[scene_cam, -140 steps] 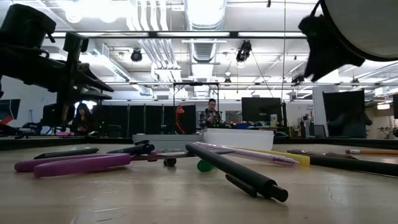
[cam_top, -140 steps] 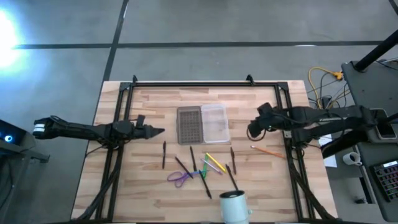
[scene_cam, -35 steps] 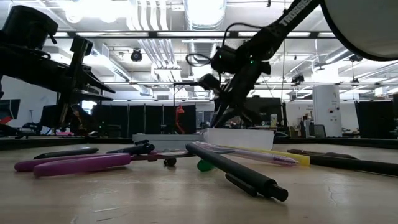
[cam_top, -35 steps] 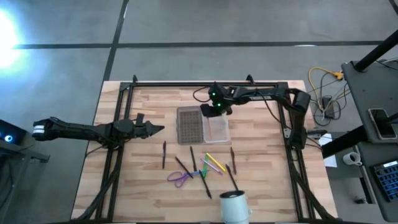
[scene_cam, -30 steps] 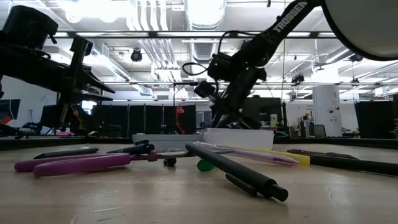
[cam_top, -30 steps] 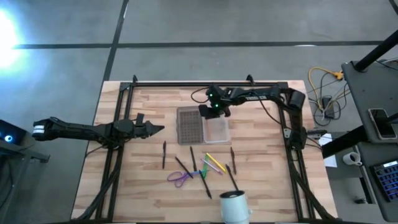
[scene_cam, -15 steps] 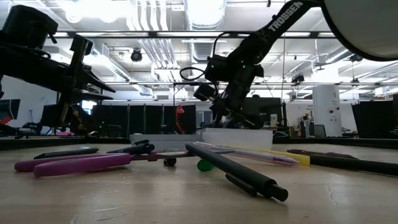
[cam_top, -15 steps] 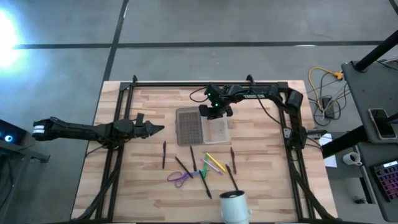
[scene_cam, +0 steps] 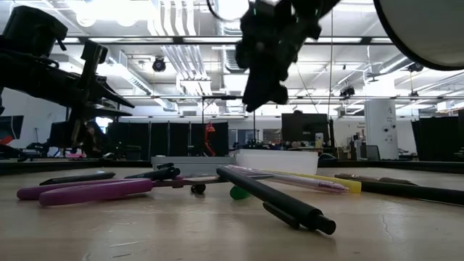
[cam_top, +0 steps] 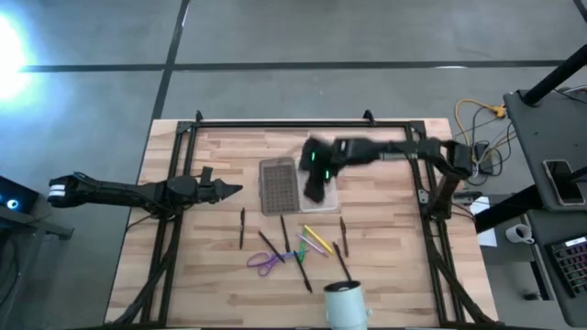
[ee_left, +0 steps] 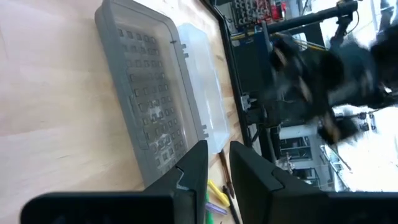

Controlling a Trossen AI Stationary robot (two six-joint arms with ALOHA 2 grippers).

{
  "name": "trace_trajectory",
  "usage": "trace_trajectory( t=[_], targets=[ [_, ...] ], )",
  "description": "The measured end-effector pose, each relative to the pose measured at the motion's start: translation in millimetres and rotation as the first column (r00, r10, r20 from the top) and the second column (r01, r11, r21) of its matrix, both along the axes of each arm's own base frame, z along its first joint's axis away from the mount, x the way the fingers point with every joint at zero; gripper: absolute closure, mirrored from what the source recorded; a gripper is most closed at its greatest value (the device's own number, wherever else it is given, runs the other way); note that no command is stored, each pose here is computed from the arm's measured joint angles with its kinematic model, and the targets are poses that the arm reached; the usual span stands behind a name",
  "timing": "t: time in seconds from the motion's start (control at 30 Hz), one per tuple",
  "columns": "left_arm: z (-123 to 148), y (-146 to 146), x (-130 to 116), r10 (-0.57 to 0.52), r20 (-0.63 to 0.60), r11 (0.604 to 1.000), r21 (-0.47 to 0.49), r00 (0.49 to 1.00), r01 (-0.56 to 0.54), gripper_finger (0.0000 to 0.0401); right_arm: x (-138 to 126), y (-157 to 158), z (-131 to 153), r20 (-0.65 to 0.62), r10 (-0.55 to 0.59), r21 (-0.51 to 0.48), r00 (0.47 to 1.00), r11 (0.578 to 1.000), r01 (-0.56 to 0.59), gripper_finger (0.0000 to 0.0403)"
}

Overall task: Pick & place school supplies into a supply box
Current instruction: Put the purple scissors into the gray supply box

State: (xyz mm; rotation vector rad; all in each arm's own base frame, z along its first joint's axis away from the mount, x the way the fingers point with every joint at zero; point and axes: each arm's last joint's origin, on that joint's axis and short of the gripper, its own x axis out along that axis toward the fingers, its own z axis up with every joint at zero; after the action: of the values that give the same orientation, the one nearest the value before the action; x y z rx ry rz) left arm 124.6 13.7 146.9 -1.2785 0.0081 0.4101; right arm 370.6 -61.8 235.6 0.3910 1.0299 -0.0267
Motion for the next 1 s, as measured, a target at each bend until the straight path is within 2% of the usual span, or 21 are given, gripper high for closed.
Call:
trace_trajectory(
  t=[0.07, 0.17, 0.3, 0.37, 0.47, 0.53, 0.63, 0.73, 0.9, 1.0],
  targets=[
    [0.7, -0.2, 0.2, -0.010, 0.005, 1.000, 0.006, 1.000, 0.010, 0.0350, 2.5, 21.1, -4.3, -0.024, 0.087, -0.076, 0.996, 0.993, -0.088, 0.0278],
    [4.5, -3.5, 1.8, -0.138, 0.021, 0.988, 0.071, 0.990, 0.136, 0.0350, 4.7, 32.6, -5.7, -0.041, 0.057, -0.168, 0.998, 0.984, -0.063, 0.0278],
    [12.9, -9.0, 5.0, -0.325, -0.009, 0.940, 0.111, 0.946, 0.324, 0.0350, 4.3, 31.7, -6.8, -0.055, -0.040, -0.152, 0.998, 0.988, 0.031, 0.0278],
    [21.2, -11.2, 7.6, -0.359, -0.101, 0.916, 0.155, 0.928, 0.371, 0.0350, 1.5, 29.8, -5.9, -0.072, -0.054, -0.150, 0.996, 0.988, 0.043, 0.0277],
    [41.0, -12.5, 10.4, -0.349, -0.351, 0.871, 0.221, 0.869, 0.439, 0.0352, -3.8, 28.6, -5.3, -0.114, -0.066, -0.170, 0.991, 0.984, 0.046, 0.0277],
    [56.1, -11.9, 11.5, -0.310, -0.517, 0.840, 0.244, 0.798, 0.484, 0.0353, -6.3, 28.3, -5.6, -0.136, -0.068, -0.173, 0.988, 0.984, 0.044, 0.0277],
    [75.8, -9.7, 15.2, -0.239, -0.675, 0.801, 0.269, 0.698, 0.534, 0.0344, -7.0, 30.7, -4.4, -0.138, -0.067, -0.170, 0.988, 0.985, 0.043, 0.0277],
    [84.1, -8.5, 22.1, -0.202, -0.751, 0.780, 0.264, 0.628, 0.567, 0.0315, -6.6, 33.0, -3.9, -0.133, -0.080, -0.161, 0.988, 0.985, 0.059, 0.0277],
    [86.3, -9.3, 36.1, -0.224, -0.766, 0.794, 0.215, 0.602, 0.569, 0.0248, -6.3, 39.4, -3.8, -0.137, -0.136, -0.127, 0.981, 0.985, 0.119, 0.0277],
    [83.2, -13.3, 43.0, -0.255, -0.780, 0.786, 0.177, 0.572, 0.592, 0.0225, -8.5, 46.6, -4.0, -0.165, -0.187, -0.096, 0.968, 0.980, 0.173, 0.0277]
  ],
)
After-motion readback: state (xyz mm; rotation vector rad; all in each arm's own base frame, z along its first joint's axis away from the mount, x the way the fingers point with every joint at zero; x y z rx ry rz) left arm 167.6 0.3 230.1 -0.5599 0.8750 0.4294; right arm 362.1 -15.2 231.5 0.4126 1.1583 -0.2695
